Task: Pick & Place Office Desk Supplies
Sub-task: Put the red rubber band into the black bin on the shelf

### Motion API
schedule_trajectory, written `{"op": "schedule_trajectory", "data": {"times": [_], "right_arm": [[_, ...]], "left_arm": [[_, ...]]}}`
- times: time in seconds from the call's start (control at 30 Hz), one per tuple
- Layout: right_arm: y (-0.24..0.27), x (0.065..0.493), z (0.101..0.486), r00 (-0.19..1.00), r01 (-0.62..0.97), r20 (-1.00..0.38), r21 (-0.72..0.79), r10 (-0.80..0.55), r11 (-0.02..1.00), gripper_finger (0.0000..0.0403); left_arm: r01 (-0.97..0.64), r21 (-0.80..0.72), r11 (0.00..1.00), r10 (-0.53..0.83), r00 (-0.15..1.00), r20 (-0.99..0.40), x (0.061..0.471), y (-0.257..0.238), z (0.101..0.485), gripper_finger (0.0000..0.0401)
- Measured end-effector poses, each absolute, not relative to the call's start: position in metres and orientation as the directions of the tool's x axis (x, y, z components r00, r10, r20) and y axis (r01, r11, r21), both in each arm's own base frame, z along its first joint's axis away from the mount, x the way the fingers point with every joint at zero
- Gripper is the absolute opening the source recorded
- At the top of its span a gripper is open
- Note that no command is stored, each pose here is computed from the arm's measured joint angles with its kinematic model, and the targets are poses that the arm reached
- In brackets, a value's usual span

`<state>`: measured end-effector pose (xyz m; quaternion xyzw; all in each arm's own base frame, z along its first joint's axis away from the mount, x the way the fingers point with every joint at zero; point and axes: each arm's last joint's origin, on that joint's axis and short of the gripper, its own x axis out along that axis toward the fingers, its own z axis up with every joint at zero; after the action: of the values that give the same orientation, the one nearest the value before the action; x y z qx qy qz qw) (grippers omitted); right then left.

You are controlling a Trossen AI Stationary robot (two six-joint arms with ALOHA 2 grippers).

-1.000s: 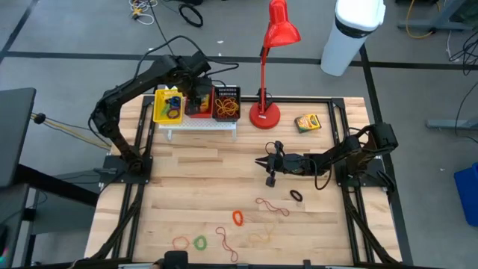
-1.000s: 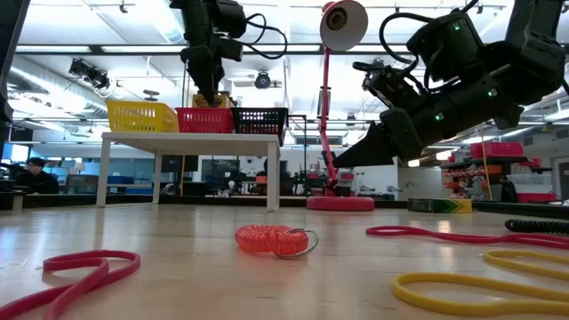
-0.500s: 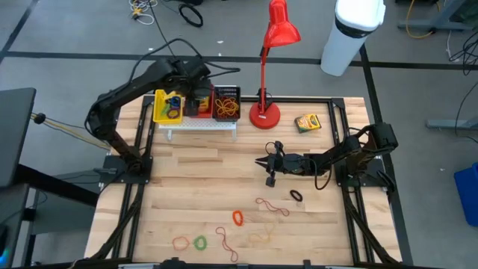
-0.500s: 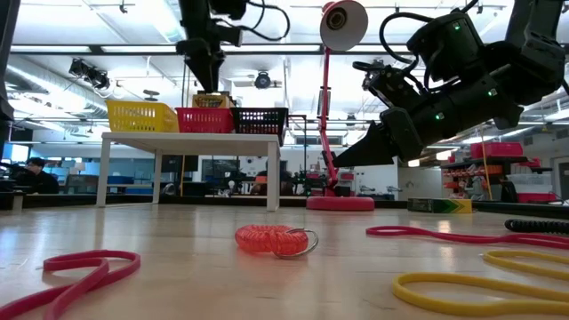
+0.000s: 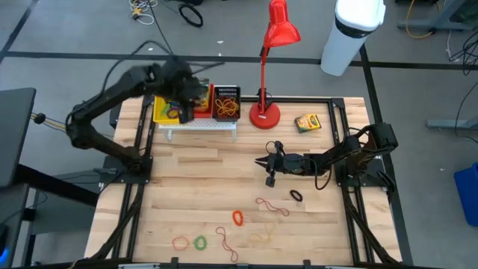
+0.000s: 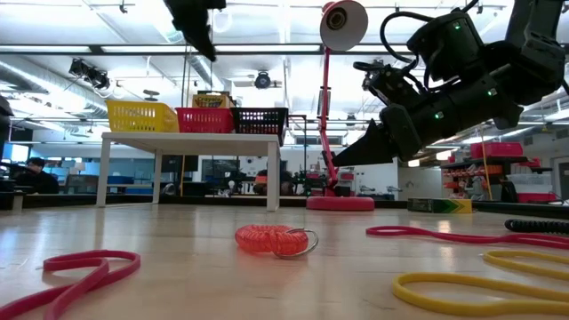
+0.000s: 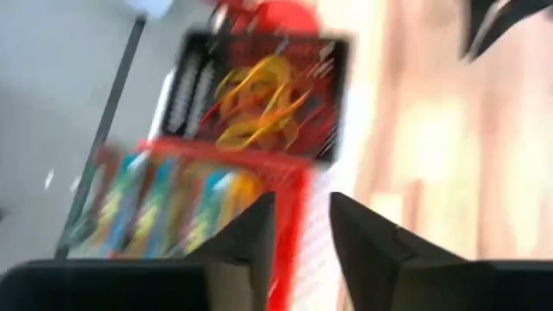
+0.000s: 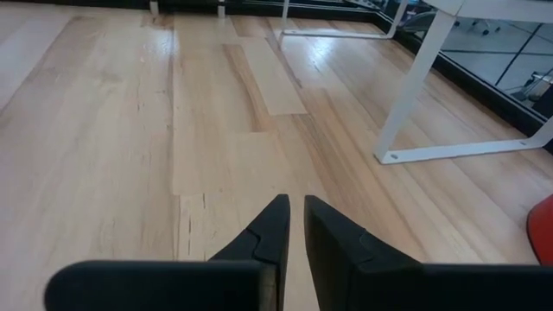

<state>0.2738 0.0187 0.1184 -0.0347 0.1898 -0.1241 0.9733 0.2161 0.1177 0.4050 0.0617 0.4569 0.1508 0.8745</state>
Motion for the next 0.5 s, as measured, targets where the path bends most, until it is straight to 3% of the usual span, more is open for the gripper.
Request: {"op": "schedule_trajectory", "data": {"times": [0.13,0.3,0.5], "right_arm": [[0.019,0.274,0.118,0.897,0.229,-0.362,-0.114,-0.255,0.967,0.0048],[0.019,0.274,0.118,0.900,0.218,-0.364,-0.100,-0.240,0.971,0.0036],[0.019,0.274,0.118,0.900,0.216,-0.367,-0.095,-0.236,0.972,0.0008]], "left_arm": [[-0.198,0.226,0.954,0.300,0.672,-0.677,0.223,0.101,0.375,0.0066],[-0.127,0.157,0.979,0.185,0.877,-0.444,0.222,0.079,0.325,0.0014],[-0.039,0.114,0.993,0.056,0.988,-0.147,0.225,0.049,0.256,0.0011]]}}
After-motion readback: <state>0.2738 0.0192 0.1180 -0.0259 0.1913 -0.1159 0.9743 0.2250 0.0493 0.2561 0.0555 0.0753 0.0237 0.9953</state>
